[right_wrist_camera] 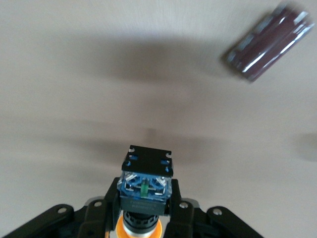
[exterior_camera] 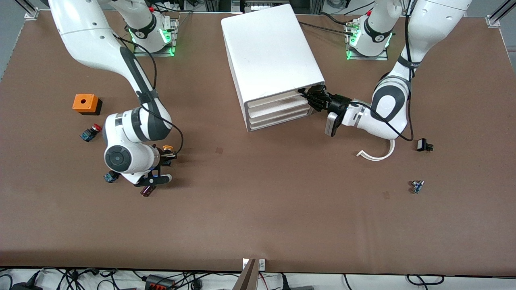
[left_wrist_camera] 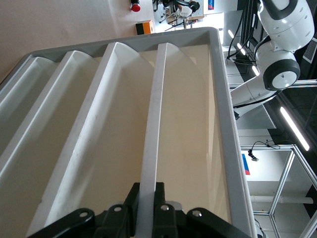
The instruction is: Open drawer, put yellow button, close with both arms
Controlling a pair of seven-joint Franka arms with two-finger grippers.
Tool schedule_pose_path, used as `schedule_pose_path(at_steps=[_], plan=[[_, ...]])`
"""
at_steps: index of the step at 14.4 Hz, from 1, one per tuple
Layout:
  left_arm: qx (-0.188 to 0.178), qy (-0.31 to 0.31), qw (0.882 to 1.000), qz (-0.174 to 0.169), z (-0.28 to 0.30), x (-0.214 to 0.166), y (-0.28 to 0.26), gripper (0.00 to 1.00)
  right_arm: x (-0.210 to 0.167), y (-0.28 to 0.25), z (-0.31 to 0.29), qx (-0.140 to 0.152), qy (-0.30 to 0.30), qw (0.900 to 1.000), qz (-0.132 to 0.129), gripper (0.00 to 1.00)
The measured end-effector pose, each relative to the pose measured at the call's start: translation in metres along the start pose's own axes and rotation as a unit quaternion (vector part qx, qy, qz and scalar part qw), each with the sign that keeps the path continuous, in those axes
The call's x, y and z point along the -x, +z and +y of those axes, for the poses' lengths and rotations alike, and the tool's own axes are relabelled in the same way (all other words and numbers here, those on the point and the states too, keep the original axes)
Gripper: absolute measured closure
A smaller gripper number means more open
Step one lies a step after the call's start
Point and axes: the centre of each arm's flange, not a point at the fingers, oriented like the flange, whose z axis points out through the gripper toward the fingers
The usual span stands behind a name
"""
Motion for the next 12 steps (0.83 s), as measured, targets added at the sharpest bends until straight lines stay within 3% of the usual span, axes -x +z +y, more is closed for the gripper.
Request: schedule_pose_path(at_steps=[7,12], plan=[[-0.002,0.012,1.0,0.013,-0.005,-0.019,-0.014,0.86,0.004,-0.137,-0.015,-0.005,-0.012,0.999,0.044,0.59],[-0.003,0.026,0.999,0.036,-0.018,-0.046,-0.044,0.86,0.028,-0.208,-0.069,-0.005,-0.052,0.994,0.094,0.59]])
